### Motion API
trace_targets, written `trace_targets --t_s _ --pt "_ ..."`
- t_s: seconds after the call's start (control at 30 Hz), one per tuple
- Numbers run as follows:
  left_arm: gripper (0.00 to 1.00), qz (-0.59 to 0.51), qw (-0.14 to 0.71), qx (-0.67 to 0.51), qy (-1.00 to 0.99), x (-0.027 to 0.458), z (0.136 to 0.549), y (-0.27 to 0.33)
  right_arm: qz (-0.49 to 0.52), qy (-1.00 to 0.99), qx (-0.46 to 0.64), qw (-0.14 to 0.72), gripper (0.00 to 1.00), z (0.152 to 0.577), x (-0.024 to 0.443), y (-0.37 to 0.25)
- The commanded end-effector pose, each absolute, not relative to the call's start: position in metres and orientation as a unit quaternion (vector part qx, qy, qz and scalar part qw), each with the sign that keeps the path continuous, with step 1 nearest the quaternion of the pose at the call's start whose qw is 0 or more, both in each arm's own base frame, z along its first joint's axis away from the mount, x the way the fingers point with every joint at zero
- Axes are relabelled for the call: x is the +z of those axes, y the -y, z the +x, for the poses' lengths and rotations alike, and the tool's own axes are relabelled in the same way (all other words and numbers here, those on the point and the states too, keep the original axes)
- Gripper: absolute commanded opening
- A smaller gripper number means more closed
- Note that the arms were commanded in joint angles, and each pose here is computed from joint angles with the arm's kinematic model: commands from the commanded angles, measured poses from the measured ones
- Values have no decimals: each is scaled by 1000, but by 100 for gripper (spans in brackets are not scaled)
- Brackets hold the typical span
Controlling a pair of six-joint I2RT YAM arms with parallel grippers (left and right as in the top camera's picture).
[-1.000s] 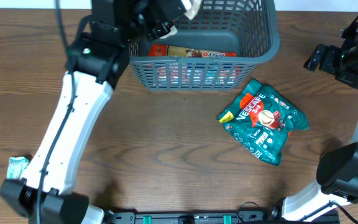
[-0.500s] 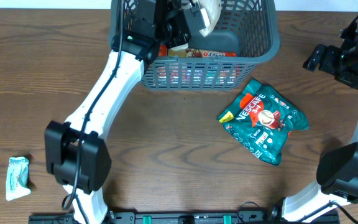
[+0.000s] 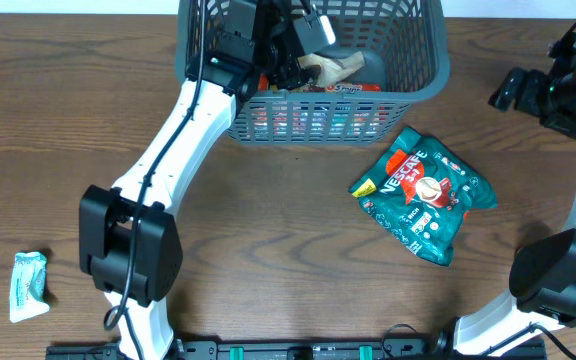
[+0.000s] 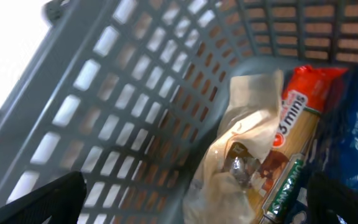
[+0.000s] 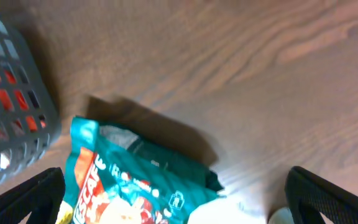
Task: Pack container
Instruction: 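Lift the white pouch into the basket and open the left gripper, then retract the left arm and move the right gripper to the Nescafe pouch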
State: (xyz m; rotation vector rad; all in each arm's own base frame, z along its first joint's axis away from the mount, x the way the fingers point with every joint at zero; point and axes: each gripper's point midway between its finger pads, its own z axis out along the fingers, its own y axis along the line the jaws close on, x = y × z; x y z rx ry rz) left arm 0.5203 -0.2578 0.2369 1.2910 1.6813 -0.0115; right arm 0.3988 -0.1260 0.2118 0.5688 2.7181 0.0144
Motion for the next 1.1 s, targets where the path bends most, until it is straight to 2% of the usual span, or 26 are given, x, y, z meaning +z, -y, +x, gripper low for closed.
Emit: trace_targets --t_s 0.0,0.17,0.23,0.37,0.47,0.6,0.67,0.77,0.9,1.07 --pt "98 419 535 -5 -734 302 512 234 173 -962 3 211 99 410 224 121" --pt "98 310 553 -14 -773 368 470 189 163 -945 19 284 99 426 275 121" --pt "100 232 544 -26 -806 383 451 157 199 -929 20 313 99 425 305 129" --pt "99 72 501 -29 -862 385 413 83 309 -886 26 345 99 397 356 152" --pt "99 -11 453 -20 -891 371 384 35 341 -875 23 343 99 362 380 157" --pt "99 -69 403 8 -913 356 354 -10 325 -895 13 305 99 325 382 144" --pt "99 -96 391 17 -915 351 347 -28 279 -910 36 304 99 324 382 127" --pt "99 -119 379 36 -917 342 345 -54 265 -918 60 287 99 313 374 104" --pt "99 -76 345 53 -934 316 341 -66 303 -919 64 243 99 280 352 85" --pt "99 -66 315 53 -945 293 336 -65 392 -899 -3 196 99 225 314 93"
